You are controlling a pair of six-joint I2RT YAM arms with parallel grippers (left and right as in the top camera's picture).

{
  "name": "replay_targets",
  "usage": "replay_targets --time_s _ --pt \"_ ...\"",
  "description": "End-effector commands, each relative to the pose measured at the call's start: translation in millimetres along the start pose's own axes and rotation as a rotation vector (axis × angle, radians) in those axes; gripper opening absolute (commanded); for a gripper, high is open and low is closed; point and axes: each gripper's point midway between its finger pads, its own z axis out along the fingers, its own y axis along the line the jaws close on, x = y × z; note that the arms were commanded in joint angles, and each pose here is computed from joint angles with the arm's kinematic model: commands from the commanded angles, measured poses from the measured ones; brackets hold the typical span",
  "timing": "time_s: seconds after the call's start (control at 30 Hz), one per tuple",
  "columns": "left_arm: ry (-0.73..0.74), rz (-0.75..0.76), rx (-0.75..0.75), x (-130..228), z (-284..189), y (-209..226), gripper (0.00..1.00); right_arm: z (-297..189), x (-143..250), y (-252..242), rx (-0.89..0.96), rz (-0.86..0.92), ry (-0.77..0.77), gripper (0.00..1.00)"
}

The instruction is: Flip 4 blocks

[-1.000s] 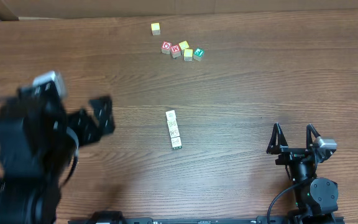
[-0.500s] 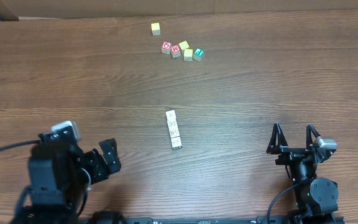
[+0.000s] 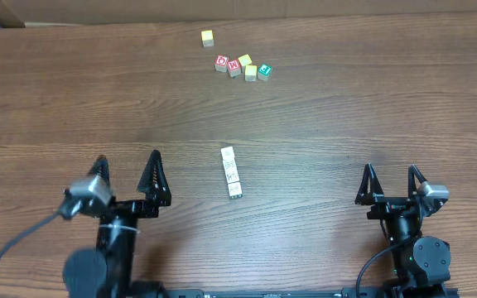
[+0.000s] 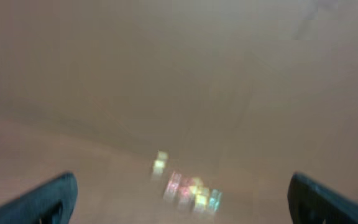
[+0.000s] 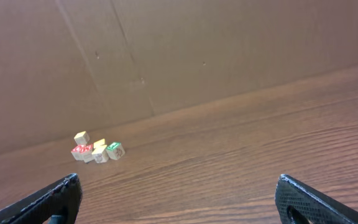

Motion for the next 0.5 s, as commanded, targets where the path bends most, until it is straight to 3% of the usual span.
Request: replay_targets --time_s 0.0,0.2,0.47 --pt "-0.076 -0.002 0.088 10 -7 -6 1.0 0 1 -1 0.001 -0.014 -0.006 1.0" --pt "-0.181 0.01 0.152 24 -13 -5 1.0 0 1 -1 0.001 -0.014 -0.006 1.0" --pt "-0.062 0.003 0.104 80 -4 18 1.0 0 1 -1 0.001 -0.015 -0.006 1.0"
